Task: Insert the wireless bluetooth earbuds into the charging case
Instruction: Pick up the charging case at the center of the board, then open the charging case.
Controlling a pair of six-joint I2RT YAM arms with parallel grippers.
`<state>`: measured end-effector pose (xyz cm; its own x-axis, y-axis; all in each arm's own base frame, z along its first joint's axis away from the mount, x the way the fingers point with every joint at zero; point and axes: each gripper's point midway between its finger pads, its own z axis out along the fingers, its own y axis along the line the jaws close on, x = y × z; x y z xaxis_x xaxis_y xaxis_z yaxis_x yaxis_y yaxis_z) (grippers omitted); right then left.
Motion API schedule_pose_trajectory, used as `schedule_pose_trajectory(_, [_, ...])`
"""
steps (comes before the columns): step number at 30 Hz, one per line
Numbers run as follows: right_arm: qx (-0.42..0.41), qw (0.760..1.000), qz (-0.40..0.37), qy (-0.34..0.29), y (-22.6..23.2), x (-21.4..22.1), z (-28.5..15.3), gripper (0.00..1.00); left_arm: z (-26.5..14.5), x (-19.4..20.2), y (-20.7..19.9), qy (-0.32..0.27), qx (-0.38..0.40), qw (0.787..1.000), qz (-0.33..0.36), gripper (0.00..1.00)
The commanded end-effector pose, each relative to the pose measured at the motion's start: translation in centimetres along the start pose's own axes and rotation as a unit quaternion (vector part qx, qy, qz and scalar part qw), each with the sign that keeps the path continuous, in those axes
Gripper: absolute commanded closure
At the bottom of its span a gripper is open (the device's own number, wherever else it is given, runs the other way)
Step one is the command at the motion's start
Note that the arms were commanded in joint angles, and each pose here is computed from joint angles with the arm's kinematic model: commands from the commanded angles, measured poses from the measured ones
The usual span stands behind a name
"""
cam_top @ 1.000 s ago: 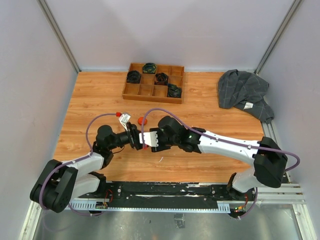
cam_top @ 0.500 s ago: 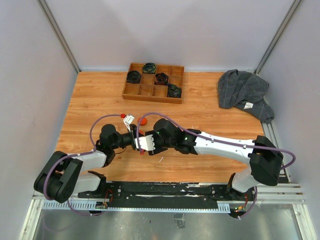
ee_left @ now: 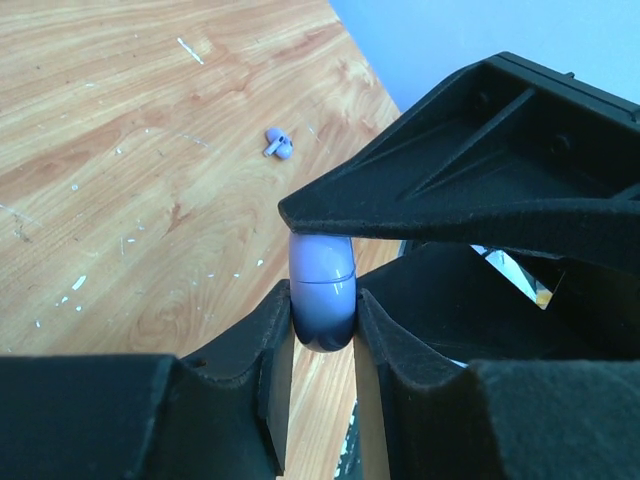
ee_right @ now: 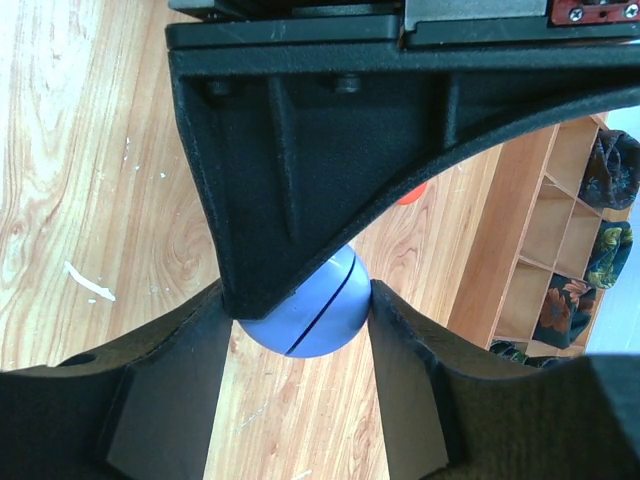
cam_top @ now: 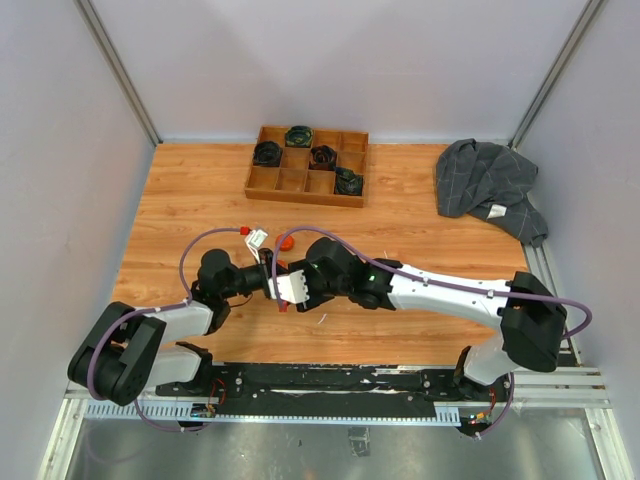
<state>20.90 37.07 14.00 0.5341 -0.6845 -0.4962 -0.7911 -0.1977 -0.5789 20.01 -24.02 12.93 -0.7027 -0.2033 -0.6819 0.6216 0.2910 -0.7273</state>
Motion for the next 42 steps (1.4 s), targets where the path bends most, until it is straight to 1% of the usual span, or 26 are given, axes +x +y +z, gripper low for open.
schedule_pose_trajectory(1, [0.017,1.0,-0.014,-0.013,-0.6,-1.2,-0.8,0.41,-0.1,-0.7,-2.1,-0.009,0.049,0.997,0.05,0.85])
schedule_pose_trajectory(4, [0.027,0.999,-0.004,-0.016,-0.8,-1.3,-1.8,0.35,-0.2,-0.8,-2.1,-0.016,0.048,0.996,0.071,0.88])
schedule_pose_trajectory(9, [0.046,0.998,0.032,-0.033,-1.3,-1.5,-3.8,0.27,-0.6,-1.5,-2.2,-0.04,0.043,0.988,0.142,0.91])
schedule_pose_trajectory(13, [0.059,0.993,0.079,-0.061,-2.1,-1.7,-5.9,0.26,-0.8,-2.1,-2.5,-0.061,0.04,0.977,0.203,0.91])
schedule_pose_trajectory(17, [0.066,0.983,0.133,-0.112,-3.1,-2.4,-8.4,0.25,-0.8,-2.6,-3.4,-0.078,0.048,0.962,0.256,0.91])
schedule_pose_trajectory(18, [0.066,0.979,0.146,-0.126,-3.3,-2.7,-9.0,0.25,-0.8,-2.9,-3.8,-0.086,0.052,0.959,0.266,0.92])
schedule_pose_trajectory(21, [0.079,0.967,0.183,-0.157,-4.2,-3.0,-10.3,0.24,-0.9,-3.9,-5.1,-0.11,0.067,0.949,0.289,0.98])
schedule_pose_trajectory(27, [0.105,0.948,0.229,-0.195,-5.5,-3.9,-11.7,0.23,-1.4,-5.9,-7.0,-0.168,0.082,0.924,0.334,0.98])
schedule_pose_trajectory(29, [0.11,0.944,0.237,-0.201,-5.7,-4.1,-11.8,0.23,-1.7,-6.1,-7.5,-0.185,0.091,0.913,0.351,0.99])
schedule_pose_trajectory(30, [0.111,0.943,0.238,-0.206,-5.8,-4.2,-11.7,0.23,-1.9,-6.1,-8.1,-0.192,0.104,0.903,0.371,1.0])
schedule_pose_trajectory(32, [0.109,0.941,0.24,-0.214,-5.9,-4.5,-11.6,0.23,-2.0,-5.3,-8.5,-0.187,0.125,0.888,0.402,1.0])
schedule_pose_trajectory(36, [0.085,0.942,0.233,-0.226,-5.3,-5.1,-11.0,0.22,-2.3,-4.0,-8.7,-0.179,0.149,0.868,0.438,1.0])
schedule_pose_trajectory(42, [0.051,0.944,0.214,-0.244,-4.0,-5.7,-9.9,0.21,-2.1,-3.4,-8.2,-0.168,0.151,0.865,0.449,1.0])
